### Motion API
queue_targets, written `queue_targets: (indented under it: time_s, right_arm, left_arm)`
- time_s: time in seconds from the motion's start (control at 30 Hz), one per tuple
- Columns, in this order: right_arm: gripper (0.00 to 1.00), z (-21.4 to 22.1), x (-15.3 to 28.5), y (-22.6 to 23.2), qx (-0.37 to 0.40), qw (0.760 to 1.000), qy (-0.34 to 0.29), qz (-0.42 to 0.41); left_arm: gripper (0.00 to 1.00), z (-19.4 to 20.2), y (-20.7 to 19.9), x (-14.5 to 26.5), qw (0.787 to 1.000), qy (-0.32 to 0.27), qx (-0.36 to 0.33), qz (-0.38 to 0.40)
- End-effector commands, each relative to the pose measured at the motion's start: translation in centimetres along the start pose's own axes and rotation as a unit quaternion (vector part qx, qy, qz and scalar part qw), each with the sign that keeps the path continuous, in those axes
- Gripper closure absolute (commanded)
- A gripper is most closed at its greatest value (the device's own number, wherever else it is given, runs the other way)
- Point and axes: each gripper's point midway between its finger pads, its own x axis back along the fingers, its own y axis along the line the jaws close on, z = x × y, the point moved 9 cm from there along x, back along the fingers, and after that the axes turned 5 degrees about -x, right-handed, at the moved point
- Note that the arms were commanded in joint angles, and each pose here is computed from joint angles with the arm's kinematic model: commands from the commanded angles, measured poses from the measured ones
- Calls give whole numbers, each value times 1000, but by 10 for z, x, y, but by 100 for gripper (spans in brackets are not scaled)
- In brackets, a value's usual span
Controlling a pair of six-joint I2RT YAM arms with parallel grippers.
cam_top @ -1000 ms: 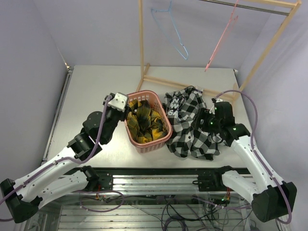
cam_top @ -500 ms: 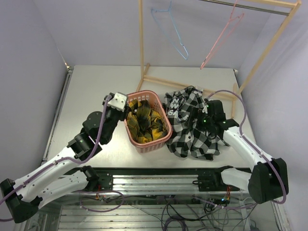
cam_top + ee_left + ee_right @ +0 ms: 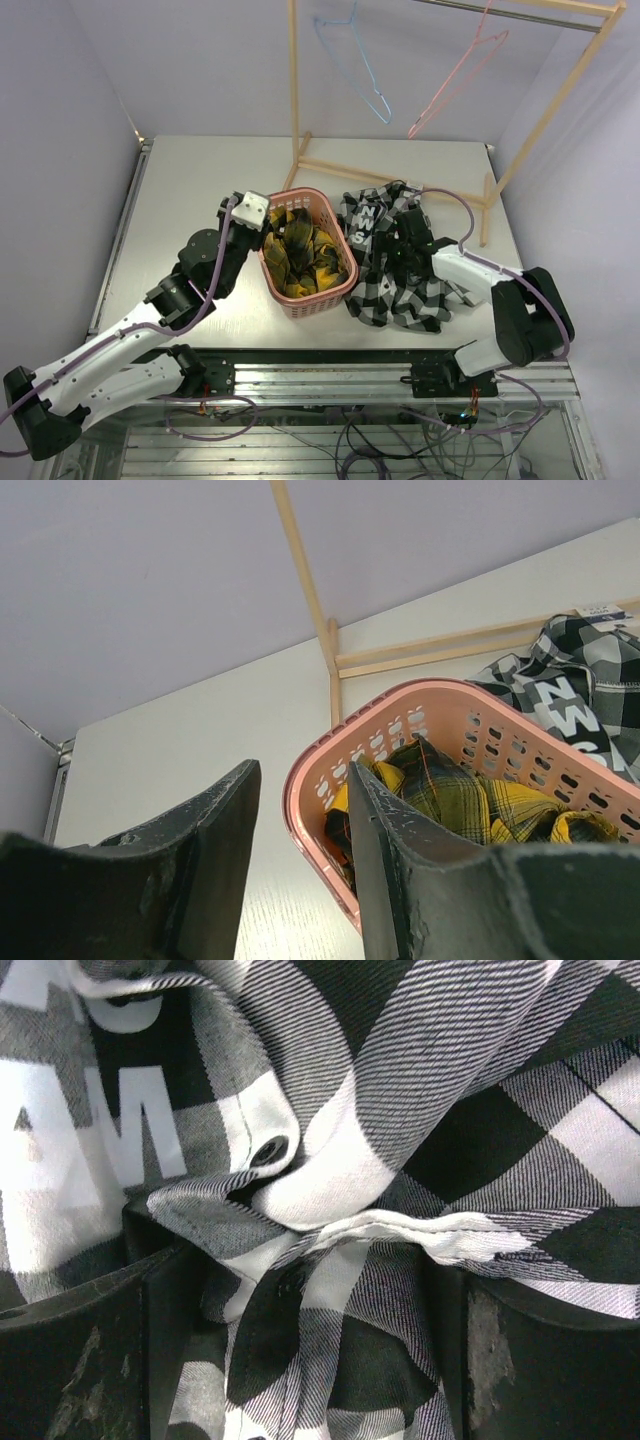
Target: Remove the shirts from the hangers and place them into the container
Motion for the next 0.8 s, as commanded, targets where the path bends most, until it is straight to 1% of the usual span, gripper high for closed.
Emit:
queue_targets:
  time_s: [0.0,0.17,0.2,0.23,0.27,0.37,0.43,0.53,0.63,0.77]
  right_arm:
    - [20,-8,-12,6,-8,1000,-23,-4]
    - [54,1,-25,5,6,1000,3,-18]
    - [63,2,-26,5,9,1000,6,-21]
    - [67,3,-26,5,12,1000,10,-24]
    - [75,4,-25,6,16,999,12,-32]
    - [87,3,-13,13,33,997,-2,-68]
    - [100,-3,3,18,42,996,-25,-79]
    - [100,-14,32,22,51,995,-61,-67]
    - [100,-32,70,27,57,990,-113,-62]
    - [100,-56,132,38,61,974,-196,-95]
  left_arm:
    - [49,-7,2,-2,1000,-5,0,-8]
    - [49,-5,-1,-4,1000,-3,0,-3]
    - [49,-5,-1,-4,1000,-1,0,-2]
    - [49,-5,-2,-5,1000,-1,2,-2]
    - [49,-5,-2,-5,1000,0,2,0]
    - [49,-6,-2,-5,1000,-1,4,1]
    - [49,-6,-2,-4,1000,-3,6,0]
    - [49,-7,-2,-4,1000,-5,9,1]
    - [49,-8,-3,-4,1000,-5,10,6]
    - [49,-8,-3,-4,1000,-4,12,8]
